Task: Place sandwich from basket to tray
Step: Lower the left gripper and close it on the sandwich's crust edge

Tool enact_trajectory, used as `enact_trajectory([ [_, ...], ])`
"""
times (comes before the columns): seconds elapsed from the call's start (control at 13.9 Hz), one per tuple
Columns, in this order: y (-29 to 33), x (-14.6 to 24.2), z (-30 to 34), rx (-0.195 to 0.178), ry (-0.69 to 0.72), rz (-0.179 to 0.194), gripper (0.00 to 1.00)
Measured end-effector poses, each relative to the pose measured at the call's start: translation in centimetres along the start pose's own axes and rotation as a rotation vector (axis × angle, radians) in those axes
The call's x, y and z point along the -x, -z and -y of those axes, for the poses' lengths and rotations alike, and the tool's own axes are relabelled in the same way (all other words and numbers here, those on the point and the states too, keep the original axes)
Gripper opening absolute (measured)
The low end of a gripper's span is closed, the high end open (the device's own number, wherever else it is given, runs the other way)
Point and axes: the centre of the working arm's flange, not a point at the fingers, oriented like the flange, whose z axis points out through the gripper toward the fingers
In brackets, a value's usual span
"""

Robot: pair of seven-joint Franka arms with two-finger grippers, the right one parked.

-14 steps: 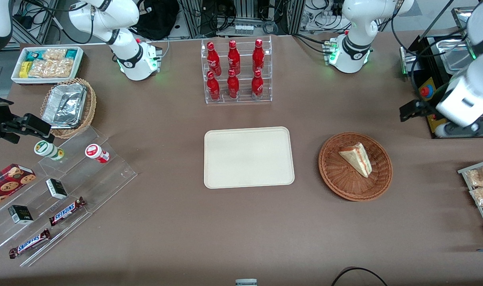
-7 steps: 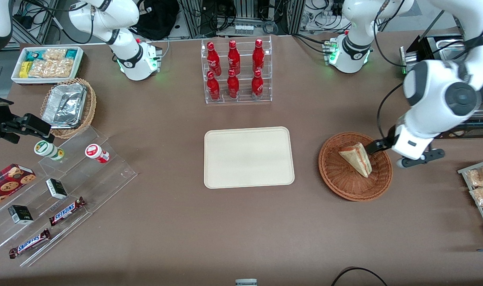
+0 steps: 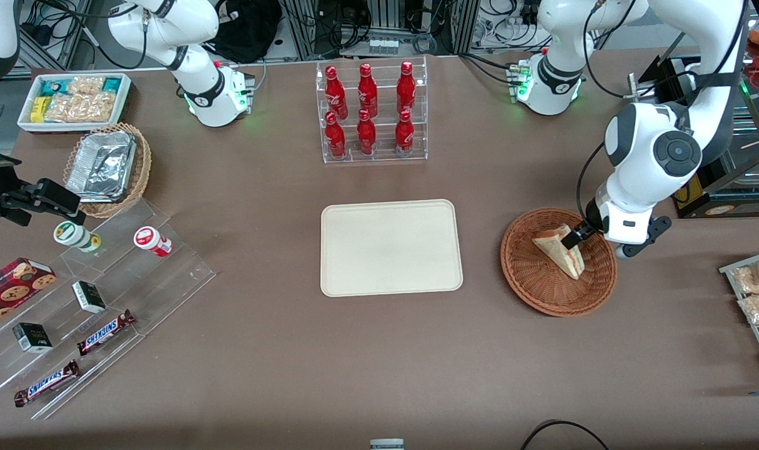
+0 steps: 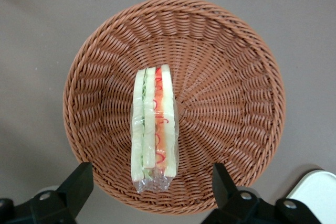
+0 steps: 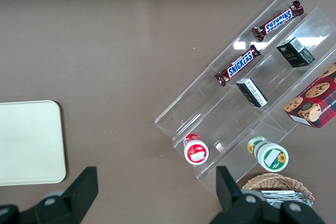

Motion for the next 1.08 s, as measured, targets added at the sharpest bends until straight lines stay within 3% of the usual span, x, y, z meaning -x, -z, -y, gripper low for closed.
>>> enact_trajectory([
  [0.29,-3.0,0.3,0.3,-0.032,0.011,0.049,1.00],
  [0.72,-7.4,0.4,-0.2,-0.019,0.009,0.070,1.00],
  [0.79,-8.1,0.5,-0.3,-0.017,0.011,0.073,0.93],
  [1.08,-8.5,0.4,-0.4,-0.014,0.027,0.074,0.49],
])
